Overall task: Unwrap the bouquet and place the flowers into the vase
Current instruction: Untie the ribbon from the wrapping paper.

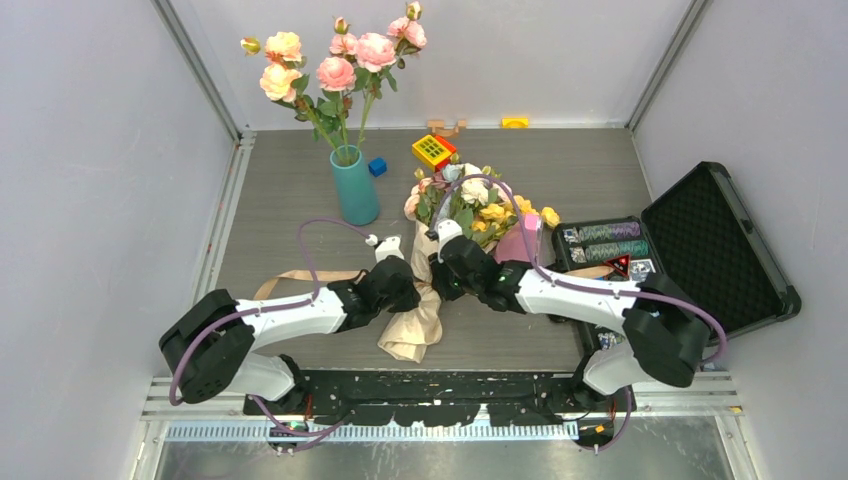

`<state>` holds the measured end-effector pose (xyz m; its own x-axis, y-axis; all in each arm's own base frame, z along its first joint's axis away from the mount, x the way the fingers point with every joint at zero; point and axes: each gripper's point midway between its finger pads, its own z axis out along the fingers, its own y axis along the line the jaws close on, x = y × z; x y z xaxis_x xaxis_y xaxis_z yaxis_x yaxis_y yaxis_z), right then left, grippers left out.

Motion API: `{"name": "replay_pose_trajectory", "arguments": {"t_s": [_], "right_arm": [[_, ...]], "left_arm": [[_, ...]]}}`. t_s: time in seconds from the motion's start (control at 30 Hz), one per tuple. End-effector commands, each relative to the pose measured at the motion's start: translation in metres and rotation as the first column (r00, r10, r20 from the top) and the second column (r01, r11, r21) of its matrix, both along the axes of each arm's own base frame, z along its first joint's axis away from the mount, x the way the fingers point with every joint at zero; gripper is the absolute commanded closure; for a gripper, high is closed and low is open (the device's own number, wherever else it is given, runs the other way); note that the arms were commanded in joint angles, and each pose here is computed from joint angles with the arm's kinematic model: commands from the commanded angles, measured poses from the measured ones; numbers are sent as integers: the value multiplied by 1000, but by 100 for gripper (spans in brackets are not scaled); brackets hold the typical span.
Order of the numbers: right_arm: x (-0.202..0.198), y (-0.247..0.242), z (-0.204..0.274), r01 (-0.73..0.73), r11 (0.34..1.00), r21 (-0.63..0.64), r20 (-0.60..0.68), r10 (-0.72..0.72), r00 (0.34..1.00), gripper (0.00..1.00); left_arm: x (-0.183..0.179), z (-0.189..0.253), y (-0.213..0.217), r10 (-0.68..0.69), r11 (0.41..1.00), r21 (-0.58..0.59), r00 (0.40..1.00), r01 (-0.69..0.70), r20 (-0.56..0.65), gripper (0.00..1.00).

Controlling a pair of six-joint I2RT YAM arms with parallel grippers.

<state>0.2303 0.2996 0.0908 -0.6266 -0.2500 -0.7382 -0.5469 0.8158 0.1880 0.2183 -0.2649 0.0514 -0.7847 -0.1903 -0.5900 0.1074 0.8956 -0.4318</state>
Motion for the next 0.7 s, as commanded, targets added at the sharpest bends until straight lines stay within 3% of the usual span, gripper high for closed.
{"name": "replay_pose_trajectory", "arguments": {"t_s": [0.0,0.67], "right_arm": [[6,18,2,-47,999,-25,14,47,999,75],[27,13,-9,39,993,-109,68,-32,997,74]], "left_arm": [[-6,-11,13,-10,998,54,1000,11,-21,100],[-5,-13,10,-16,999,50,1000,18,-27,100]]}}
